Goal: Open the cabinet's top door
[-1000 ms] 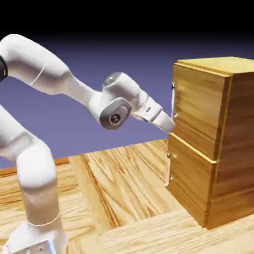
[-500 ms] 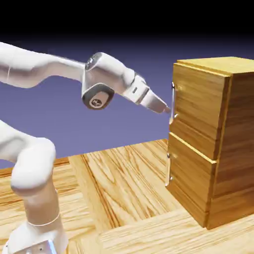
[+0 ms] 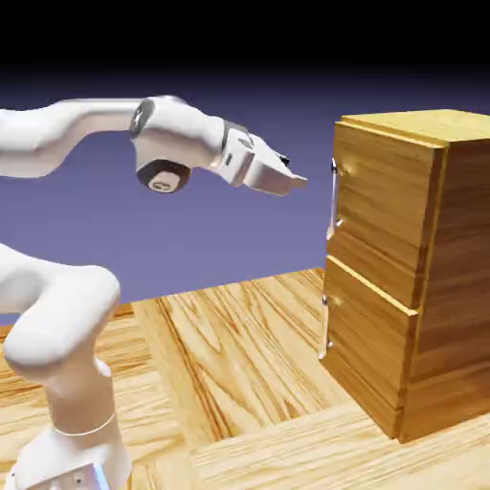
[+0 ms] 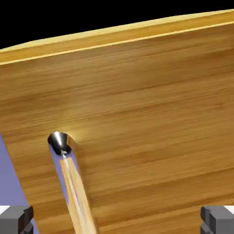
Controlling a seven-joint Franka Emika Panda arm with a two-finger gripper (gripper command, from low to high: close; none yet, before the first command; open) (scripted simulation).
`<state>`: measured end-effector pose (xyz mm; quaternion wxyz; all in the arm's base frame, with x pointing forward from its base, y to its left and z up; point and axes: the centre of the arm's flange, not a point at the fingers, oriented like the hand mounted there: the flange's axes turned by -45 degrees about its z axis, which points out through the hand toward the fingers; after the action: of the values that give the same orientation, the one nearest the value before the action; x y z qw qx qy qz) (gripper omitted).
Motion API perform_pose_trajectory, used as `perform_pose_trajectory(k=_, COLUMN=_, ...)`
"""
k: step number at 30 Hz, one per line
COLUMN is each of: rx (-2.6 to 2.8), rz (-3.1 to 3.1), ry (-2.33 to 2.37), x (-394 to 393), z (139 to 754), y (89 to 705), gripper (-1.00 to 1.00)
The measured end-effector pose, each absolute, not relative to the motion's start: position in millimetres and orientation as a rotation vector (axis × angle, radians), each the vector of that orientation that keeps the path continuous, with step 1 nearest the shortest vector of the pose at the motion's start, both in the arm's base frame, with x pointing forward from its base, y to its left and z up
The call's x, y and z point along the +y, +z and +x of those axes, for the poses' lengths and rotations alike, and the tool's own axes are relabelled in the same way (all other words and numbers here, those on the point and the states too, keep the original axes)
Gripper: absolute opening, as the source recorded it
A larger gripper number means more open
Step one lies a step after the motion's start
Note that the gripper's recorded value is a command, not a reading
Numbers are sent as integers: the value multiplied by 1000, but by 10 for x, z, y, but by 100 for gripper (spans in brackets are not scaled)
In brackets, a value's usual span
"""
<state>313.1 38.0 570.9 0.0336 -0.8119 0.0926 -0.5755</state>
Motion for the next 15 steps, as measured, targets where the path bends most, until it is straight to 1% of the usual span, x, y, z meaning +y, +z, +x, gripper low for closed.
perform_pose_trajectory(k=7, rx=256, rz=-2419, ry=-1891, x=607, z=3161, y=5586, gripper=0)
perform_pose_trajectory(k=15, rx=198, rz=-2344, ry=-2030, x=799, z=3333, y=5293, gripper=0)
